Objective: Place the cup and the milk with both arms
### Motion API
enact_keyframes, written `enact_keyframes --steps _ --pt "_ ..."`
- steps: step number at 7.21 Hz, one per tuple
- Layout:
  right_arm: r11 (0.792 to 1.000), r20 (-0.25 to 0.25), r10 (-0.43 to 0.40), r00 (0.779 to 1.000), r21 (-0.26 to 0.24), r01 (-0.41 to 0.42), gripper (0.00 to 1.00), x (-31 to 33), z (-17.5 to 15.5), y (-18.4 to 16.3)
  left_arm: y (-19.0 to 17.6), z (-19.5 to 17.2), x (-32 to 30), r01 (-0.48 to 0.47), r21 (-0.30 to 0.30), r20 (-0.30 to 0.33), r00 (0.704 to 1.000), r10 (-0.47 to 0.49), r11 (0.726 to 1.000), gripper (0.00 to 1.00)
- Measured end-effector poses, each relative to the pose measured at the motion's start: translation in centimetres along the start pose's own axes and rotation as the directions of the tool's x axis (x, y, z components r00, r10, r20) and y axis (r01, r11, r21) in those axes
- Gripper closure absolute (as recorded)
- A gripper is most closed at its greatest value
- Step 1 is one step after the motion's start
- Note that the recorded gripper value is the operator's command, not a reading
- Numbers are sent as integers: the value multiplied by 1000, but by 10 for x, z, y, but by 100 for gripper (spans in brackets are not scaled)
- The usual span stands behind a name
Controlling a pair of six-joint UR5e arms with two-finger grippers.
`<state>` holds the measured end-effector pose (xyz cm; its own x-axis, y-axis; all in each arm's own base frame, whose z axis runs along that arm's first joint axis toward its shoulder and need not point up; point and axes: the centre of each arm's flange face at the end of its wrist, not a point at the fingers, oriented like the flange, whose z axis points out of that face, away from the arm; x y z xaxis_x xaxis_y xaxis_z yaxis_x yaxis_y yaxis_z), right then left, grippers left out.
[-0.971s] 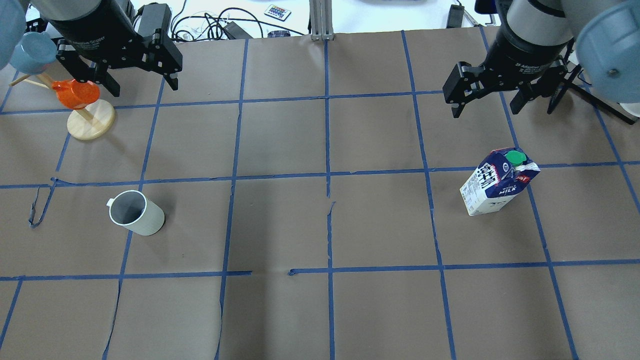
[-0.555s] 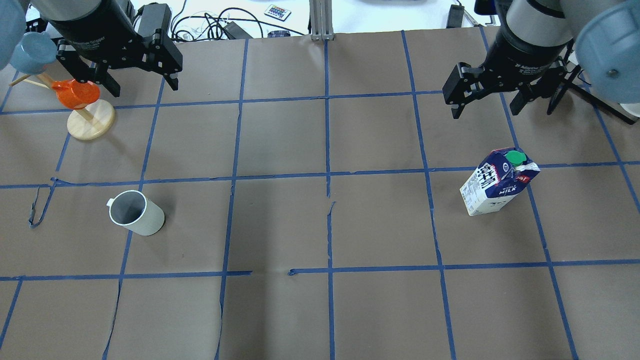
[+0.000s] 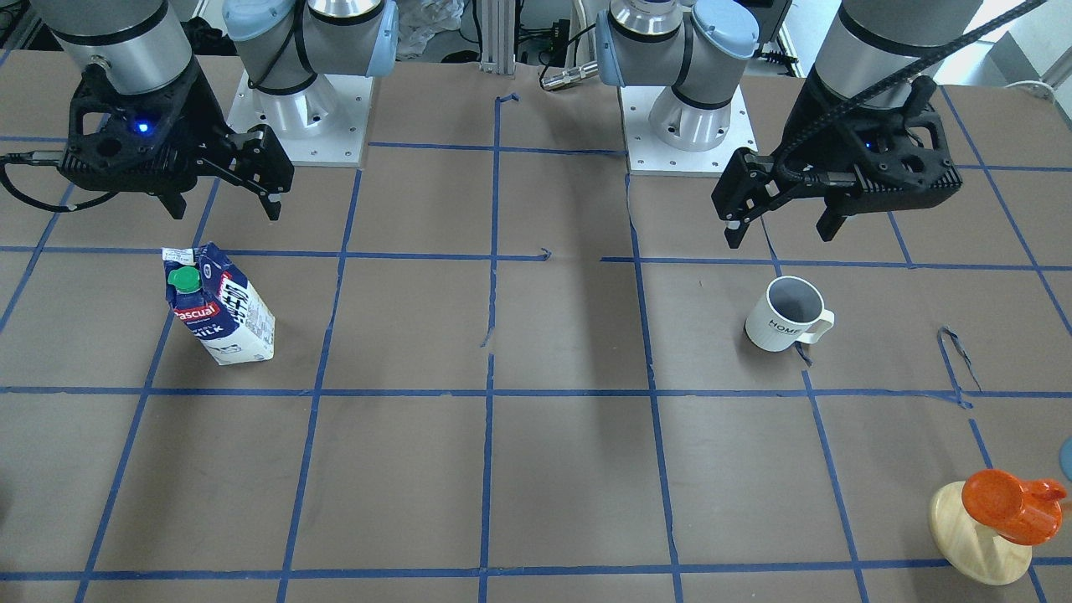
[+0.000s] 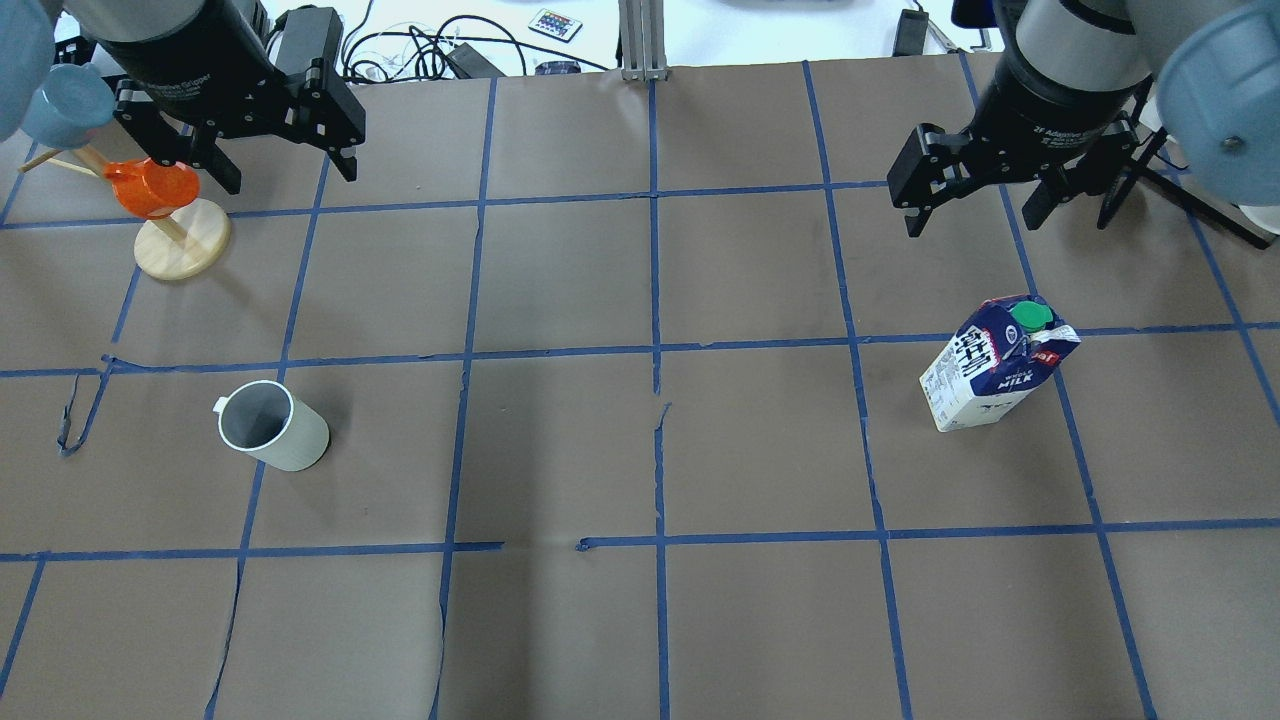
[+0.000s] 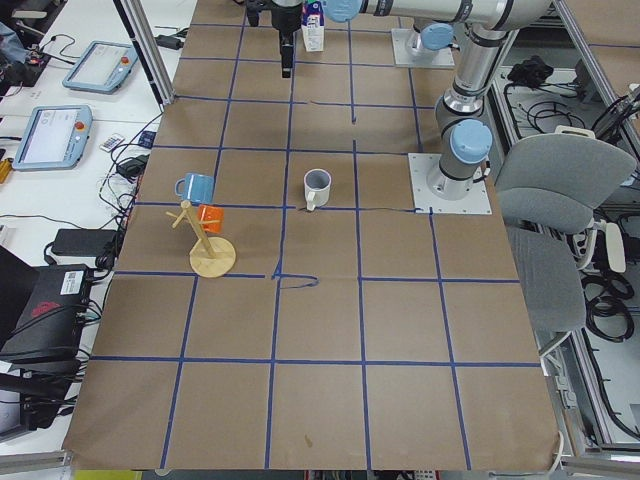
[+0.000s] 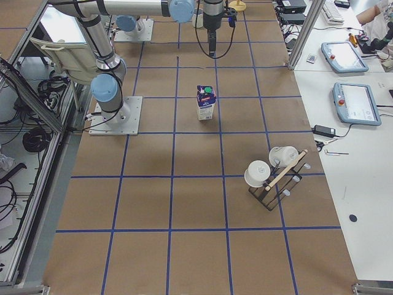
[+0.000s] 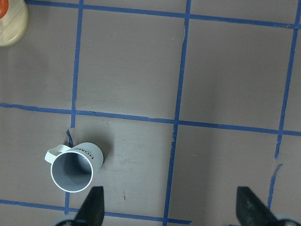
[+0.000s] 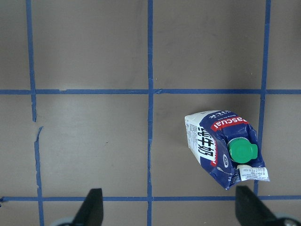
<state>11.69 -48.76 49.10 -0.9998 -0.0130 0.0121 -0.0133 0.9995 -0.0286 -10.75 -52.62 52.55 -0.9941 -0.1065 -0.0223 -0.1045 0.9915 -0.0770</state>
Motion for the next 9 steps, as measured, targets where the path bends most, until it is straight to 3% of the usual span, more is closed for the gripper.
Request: enact_keyframes --steps 6,9 --pt "1000 0 -4 1000 -4 4 0 1 4 -2 0 1 0 1 -2 -3 1000 -1 1000 0" --pt "1000 1 -2 1000 -5 2 0 1 5 -4 -1 1 0 8 -5 -33 999 -8 1000 0"
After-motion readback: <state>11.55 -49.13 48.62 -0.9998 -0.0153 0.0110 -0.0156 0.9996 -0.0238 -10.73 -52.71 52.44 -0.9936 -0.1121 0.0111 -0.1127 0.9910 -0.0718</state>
